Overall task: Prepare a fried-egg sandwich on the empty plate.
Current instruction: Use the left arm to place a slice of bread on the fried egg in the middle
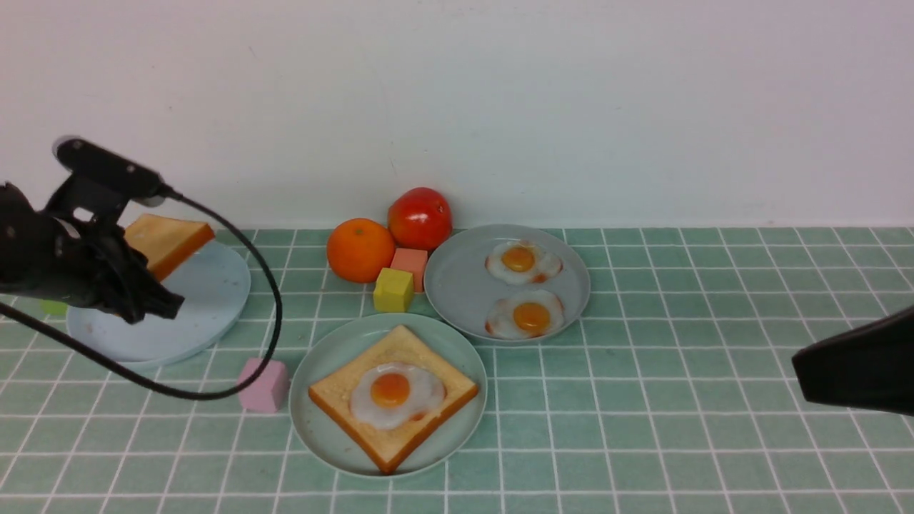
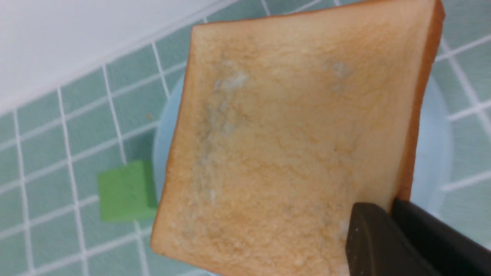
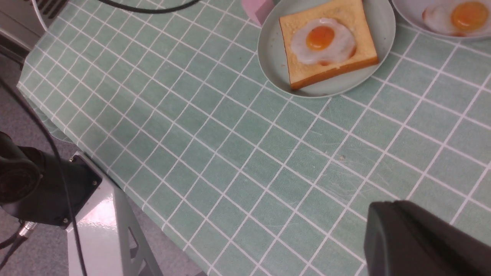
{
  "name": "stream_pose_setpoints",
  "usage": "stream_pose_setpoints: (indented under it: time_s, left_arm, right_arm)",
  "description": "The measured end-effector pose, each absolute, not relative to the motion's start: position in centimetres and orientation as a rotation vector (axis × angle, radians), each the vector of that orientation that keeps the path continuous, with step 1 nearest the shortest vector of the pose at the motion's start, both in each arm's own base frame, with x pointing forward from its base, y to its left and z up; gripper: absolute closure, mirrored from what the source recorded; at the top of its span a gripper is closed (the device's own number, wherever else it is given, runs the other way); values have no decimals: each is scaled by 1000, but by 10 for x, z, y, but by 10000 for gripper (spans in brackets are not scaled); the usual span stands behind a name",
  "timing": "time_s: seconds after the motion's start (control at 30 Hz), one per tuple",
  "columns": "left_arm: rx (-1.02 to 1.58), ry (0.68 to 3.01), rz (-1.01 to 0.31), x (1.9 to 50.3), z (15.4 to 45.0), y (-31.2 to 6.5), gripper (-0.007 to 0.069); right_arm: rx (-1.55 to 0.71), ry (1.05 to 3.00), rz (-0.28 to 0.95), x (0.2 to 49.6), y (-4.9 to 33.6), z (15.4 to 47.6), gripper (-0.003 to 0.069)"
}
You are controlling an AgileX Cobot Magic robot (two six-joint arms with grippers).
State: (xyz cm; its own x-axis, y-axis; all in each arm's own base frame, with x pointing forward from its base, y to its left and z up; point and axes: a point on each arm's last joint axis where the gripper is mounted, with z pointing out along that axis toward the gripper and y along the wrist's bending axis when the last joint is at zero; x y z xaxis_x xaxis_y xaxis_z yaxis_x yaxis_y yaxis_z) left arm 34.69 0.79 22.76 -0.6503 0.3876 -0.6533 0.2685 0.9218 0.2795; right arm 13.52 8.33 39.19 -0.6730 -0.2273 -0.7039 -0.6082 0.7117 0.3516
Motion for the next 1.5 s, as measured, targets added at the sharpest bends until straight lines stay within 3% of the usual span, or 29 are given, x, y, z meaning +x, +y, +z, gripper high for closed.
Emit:
stream_pose_setpoints:
  time_s: [0.1,0.27,0.53,0.93,1.23,1.37,1.5]
  left_arm:
    - [520,2343,122,333,240,-22,599]
    - [710,2474,-81,292,244,-107,599]
    - [969,2384,-7,261,237,-174,599]
    - [990,2369,-12,271,203,-199,608]
    - [913,2382,-54,273,200,-202,597]
    - [909,2382,-56,273,200,-202,523]
    - [908,2379,-58,273,200,-202,382]
  right_arm:
    - [-639,2261,764,134,83,393,634]
    - [-640,2263,750,135,82,392,634]
    - [-643,2250,744,131,81,394,634]
    - [-651,2219,739,121,79,399,634]
    - [-660,2229,745,120,79,398,634]
    - [-660,2229,747,120,79,398,634]
    - [-662,2231,748,120,79,398,631]
